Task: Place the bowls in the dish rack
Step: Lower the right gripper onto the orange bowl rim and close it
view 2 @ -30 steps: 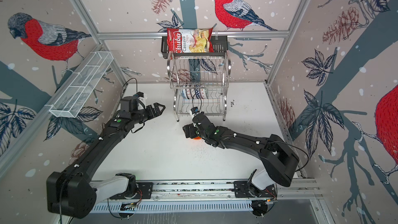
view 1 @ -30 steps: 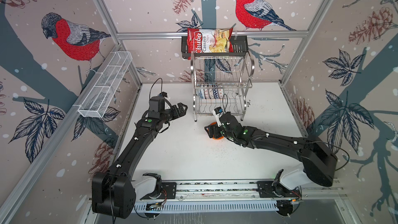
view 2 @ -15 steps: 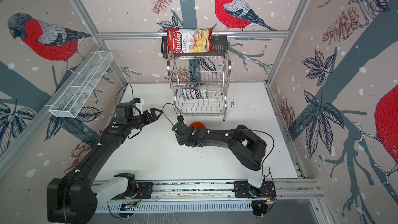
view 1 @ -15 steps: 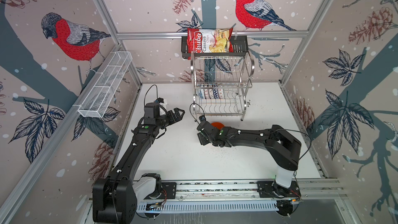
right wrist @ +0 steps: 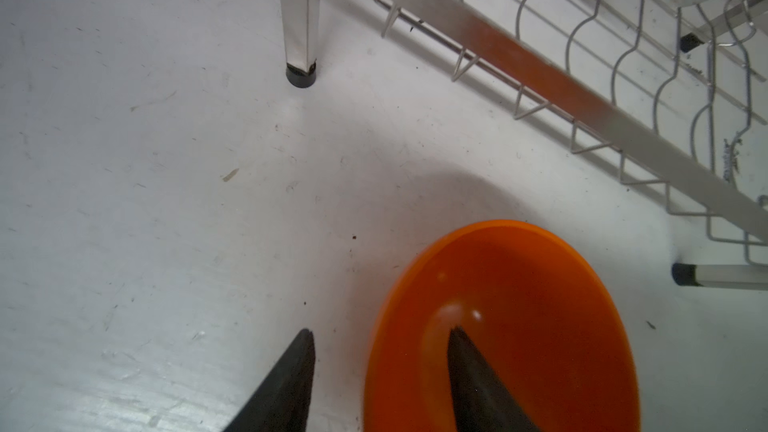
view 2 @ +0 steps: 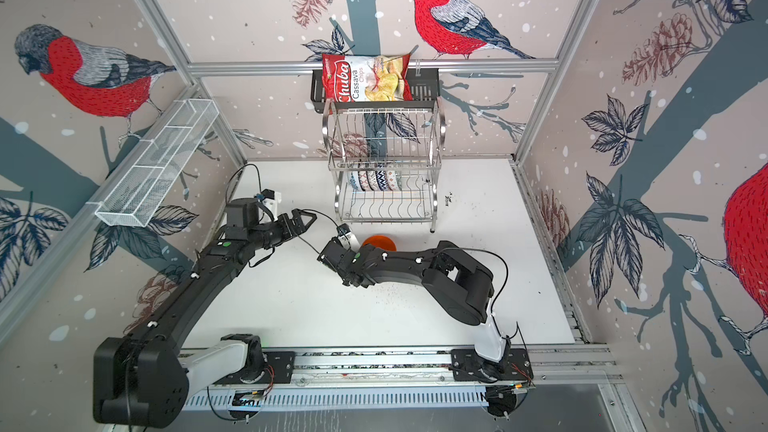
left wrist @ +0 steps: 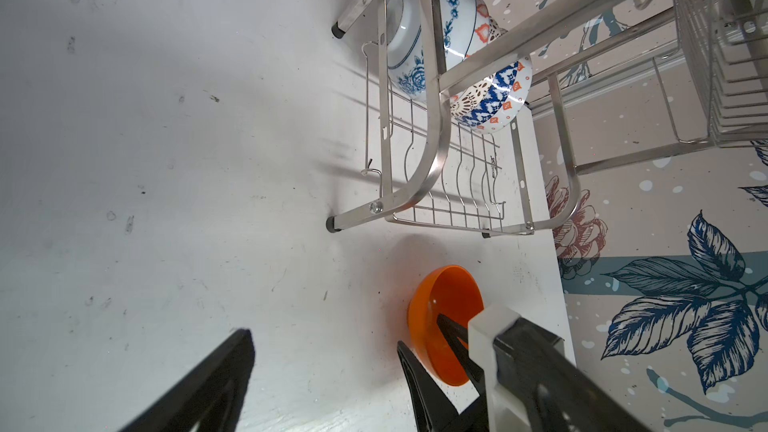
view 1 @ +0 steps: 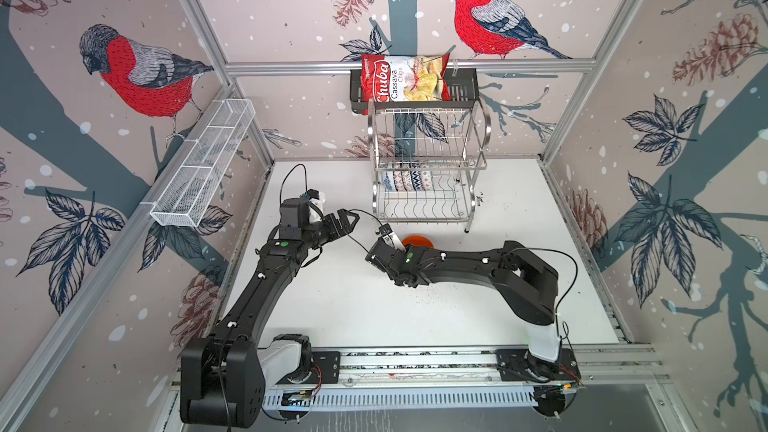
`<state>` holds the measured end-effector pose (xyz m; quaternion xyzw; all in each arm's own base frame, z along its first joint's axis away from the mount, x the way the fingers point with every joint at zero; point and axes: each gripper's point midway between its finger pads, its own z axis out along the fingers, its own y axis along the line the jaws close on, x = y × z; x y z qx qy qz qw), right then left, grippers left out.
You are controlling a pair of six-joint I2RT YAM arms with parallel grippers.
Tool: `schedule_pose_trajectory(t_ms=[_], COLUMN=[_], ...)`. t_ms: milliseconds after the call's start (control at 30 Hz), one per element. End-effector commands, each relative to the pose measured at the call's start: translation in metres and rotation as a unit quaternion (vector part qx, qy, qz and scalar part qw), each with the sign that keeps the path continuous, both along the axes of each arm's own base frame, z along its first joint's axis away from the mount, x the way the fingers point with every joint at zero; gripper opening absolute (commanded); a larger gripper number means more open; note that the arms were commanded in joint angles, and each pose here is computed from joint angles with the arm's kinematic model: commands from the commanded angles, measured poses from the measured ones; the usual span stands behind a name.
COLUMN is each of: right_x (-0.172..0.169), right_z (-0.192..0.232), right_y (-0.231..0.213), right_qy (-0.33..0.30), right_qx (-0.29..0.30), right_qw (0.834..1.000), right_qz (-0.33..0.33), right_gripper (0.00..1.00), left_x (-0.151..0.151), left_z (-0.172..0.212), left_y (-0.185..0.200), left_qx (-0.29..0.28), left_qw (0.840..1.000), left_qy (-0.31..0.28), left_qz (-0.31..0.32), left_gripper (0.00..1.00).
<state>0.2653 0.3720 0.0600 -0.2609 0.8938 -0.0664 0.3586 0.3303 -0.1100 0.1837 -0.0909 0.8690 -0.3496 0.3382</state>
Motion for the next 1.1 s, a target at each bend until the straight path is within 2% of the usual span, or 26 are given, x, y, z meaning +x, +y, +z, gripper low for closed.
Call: schedule_pose_trajectory(t_ms=[0, 367, 533, 833, 967, 1067], right_x=[0.003, -0.007, -0.005, 0.000, 0.000, -0.001], right_z=[0.005, 0.004, 0.000, 0.000, -0.004, -0.002], right_y=[-0.012, -0.008, -0.008, -0.016, -0.016, -0.012], right_qy=[-0.036, -0.086, -0.091, -0.115, -0.115, -0.113], right_qx=[-0.059, -0.151, -0.163, -0.192, -0.197, -0.185], right_qw=[0.998, 0.985, 0.982, 0.975, 0.974, 0.976], right_qz=[-0.008, 0.002, 0.002, -0.007, 0.002, 0.010], right_gripper=[0.49, 0.41, 0.38, 0.27, 0.16, 0.13], left_x=[0.005, 0.006, 0.005, 0.006, 0.006, 0.006], left_z=[0.007, 0.004, 0.006, 0.006, 0.008, 0.007], left_y=[0.000, 0.001, 0.003, 0.006, 0.006, 0.007], left_qx=[0.000, -0.003, -0.002, -0.005, -0.005, -0.004], left_qw=[1.000, 1.000, 1.000, 1.000, 1.000, 1.000], left_qy=[-0.020, -0.015, -0.018, -0.017, -0.019, -0.019], left_qz=[-0.001, 0.000, 0.003, 0.007, 0.008, 0.008], left_gripper=[0.98, 0.97, 0.97, 0.98, 0.98, 0.98])
